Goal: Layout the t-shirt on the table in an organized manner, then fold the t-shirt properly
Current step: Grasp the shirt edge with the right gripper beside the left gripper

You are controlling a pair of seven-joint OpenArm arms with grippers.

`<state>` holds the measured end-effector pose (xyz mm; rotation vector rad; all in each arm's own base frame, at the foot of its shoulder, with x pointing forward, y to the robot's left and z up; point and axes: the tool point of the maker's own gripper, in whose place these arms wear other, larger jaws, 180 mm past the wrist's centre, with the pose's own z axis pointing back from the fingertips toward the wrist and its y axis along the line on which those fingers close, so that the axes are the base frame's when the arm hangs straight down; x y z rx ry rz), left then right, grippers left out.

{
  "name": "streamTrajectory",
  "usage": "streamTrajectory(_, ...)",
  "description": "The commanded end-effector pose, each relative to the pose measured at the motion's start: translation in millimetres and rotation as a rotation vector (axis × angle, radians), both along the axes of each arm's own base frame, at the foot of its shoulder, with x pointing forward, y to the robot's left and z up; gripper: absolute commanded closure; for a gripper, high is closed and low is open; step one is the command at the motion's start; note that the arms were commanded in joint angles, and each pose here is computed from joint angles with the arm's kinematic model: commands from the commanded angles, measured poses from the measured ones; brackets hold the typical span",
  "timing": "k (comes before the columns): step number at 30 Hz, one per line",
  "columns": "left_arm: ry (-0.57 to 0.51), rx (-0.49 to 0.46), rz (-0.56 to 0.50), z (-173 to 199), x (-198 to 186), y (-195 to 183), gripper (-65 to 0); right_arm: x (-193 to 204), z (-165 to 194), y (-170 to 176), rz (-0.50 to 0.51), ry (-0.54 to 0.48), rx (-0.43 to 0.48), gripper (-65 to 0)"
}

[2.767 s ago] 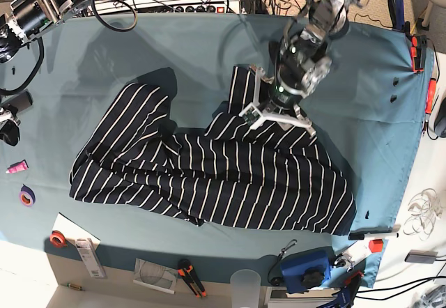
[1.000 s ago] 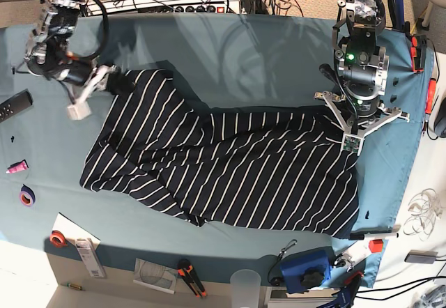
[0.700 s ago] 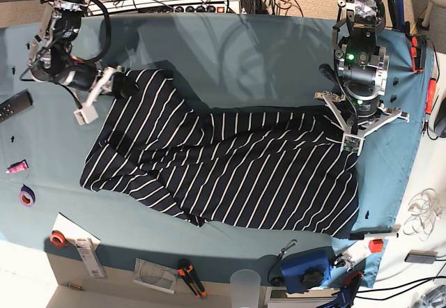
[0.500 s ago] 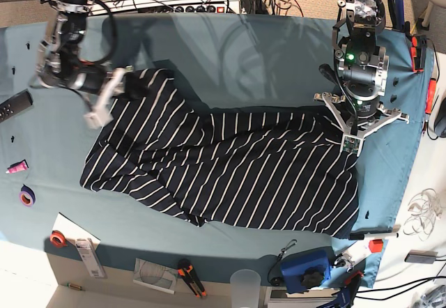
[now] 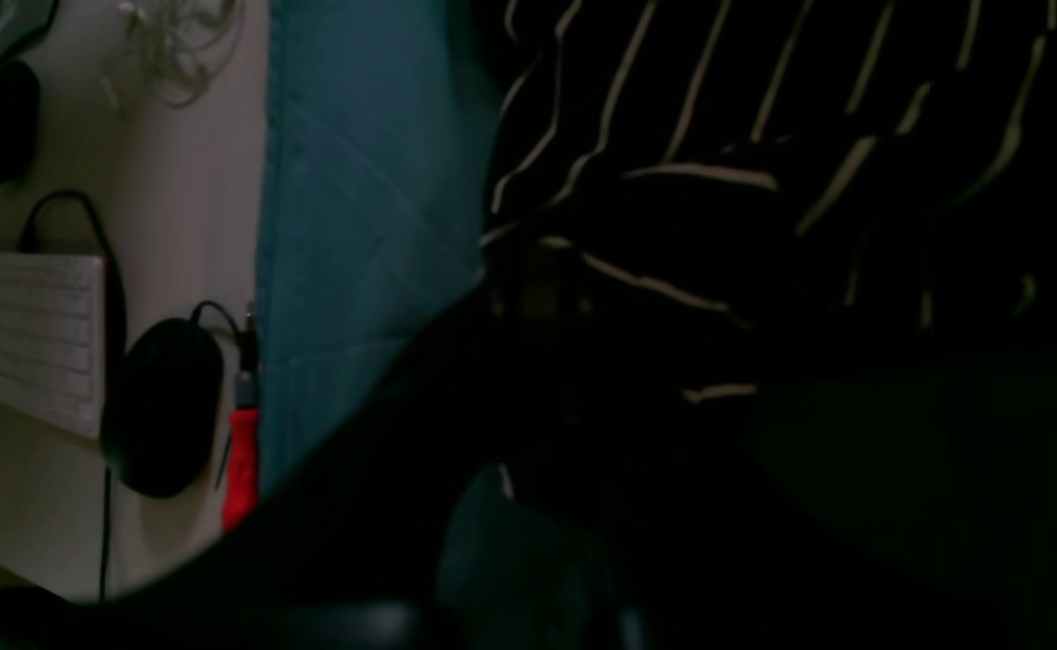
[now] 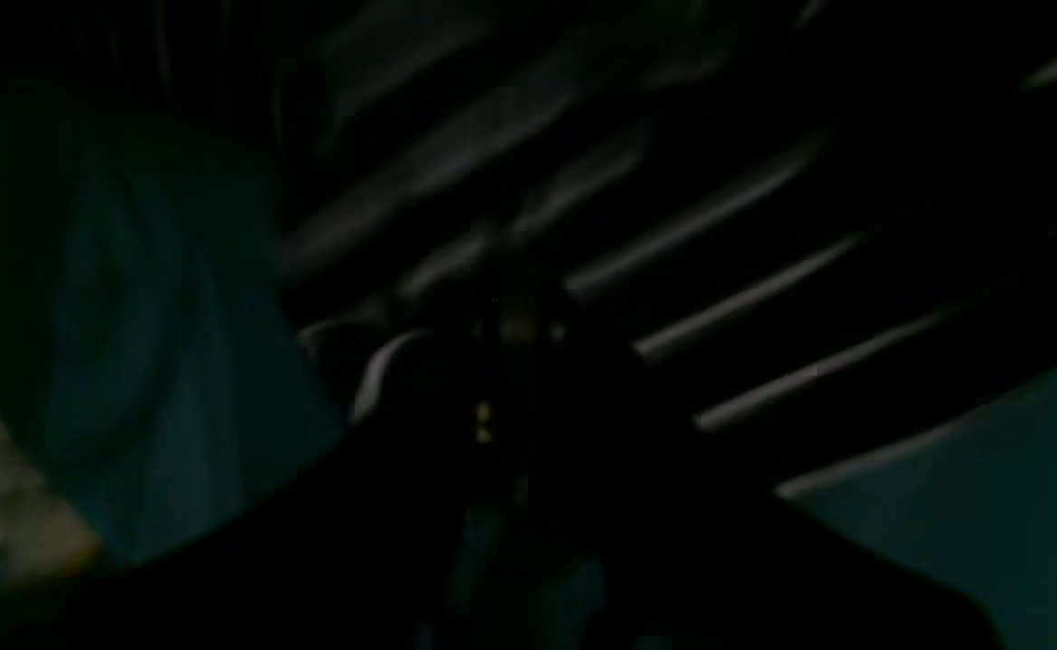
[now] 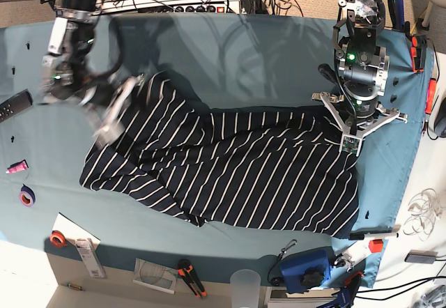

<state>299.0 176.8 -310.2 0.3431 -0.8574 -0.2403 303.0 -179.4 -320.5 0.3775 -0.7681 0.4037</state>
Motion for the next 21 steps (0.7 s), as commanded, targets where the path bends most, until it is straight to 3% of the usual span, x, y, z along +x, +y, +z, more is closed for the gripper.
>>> streamTrajectory(1,-0.048,0.011,-0.004,13,6,2,0.0,14,34,-5,-0.001,-0.117,-0.006,0.0)
streamTrajectory(4,-0.047,0.012,-0.004,13,6,2,0.0,19,67,-24,-0.06,-0.23,-0.052,0.0)
streamTrajectory(12,-0.02,0.012,0.004,7,1,3,0.0,5,90,-94,-0.285,-0.294,-0.057,0.0)
streamTrajectory(15,-0.015,0.012,0.004,6,-1,3,0.0,-5,90,-109,-0.33,-0.281,-0.05,0.0)
streamTrajectory(20,-0.015,0.012,0.004,5,-1,3,0.0,-24,68,-108,-0.313,-0.194,-0.067,0.0)
streamTrajectory(21,-0.015,0.012,0.004,5,-1,3,0.0,-28,62,-108,-0.312,-0.171,-0.073,-2.7)
